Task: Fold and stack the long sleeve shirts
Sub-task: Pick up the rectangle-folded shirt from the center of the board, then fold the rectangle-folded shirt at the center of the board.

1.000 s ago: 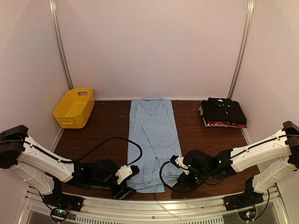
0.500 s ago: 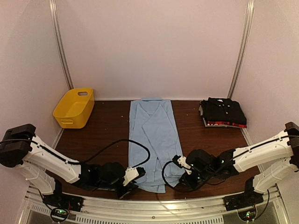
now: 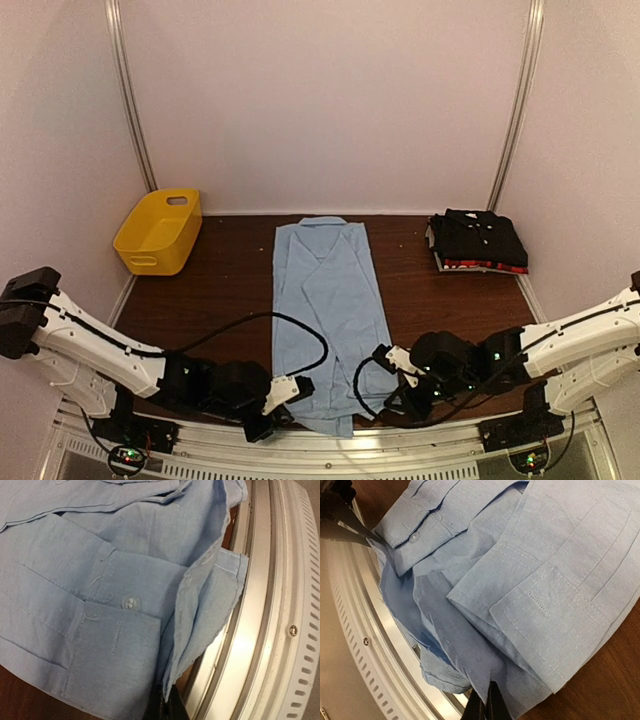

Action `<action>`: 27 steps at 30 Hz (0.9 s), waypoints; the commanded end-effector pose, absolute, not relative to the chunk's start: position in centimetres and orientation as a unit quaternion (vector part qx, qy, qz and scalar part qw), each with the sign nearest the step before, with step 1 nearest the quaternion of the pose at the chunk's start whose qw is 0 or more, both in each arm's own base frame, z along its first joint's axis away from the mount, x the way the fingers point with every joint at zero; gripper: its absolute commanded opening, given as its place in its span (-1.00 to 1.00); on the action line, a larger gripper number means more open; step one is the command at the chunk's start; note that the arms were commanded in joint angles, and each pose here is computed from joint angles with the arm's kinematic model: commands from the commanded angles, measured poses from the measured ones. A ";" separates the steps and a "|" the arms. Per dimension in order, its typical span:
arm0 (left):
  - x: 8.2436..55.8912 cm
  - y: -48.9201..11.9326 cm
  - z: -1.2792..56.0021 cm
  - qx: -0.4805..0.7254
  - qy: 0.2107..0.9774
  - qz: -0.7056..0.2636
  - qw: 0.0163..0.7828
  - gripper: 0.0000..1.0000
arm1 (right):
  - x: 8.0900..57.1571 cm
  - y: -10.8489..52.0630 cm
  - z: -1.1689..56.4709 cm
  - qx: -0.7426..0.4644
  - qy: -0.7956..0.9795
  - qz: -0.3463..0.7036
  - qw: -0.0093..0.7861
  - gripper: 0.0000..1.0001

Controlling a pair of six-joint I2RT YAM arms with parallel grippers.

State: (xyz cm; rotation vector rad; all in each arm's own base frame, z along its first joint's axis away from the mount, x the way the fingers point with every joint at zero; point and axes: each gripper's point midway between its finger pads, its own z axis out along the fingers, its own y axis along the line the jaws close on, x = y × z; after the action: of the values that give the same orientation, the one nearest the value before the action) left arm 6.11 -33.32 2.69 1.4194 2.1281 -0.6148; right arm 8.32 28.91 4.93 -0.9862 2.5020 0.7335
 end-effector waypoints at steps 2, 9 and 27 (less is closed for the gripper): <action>5.6 -34.0 7.0 0.499 0.780 -0.276 0.258 -1.00 | 7.3 28.3 6.5 -0.329 0.889 0.272 0.167 -1.00; 10.2 -34.0 11.4 0.472 0.772 -0.304 0.297 -1.00 | 11.9 29.1 10.4 -0.328 0.887 0.231 0.229 -1.00; 31.7 -31.6 13.3 0.348 0.825 -0.278 0.347 -1.00 | 34.2 29.6 11.7 -0.338 0.897 0.164 0.232 -0.96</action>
State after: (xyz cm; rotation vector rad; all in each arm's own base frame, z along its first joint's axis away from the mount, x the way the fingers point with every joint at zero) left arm 29.42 -30.90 13.24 0.8684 2.1649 -0.6881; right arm 32.08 30.35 13.55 -0.8236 2.4287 0.4721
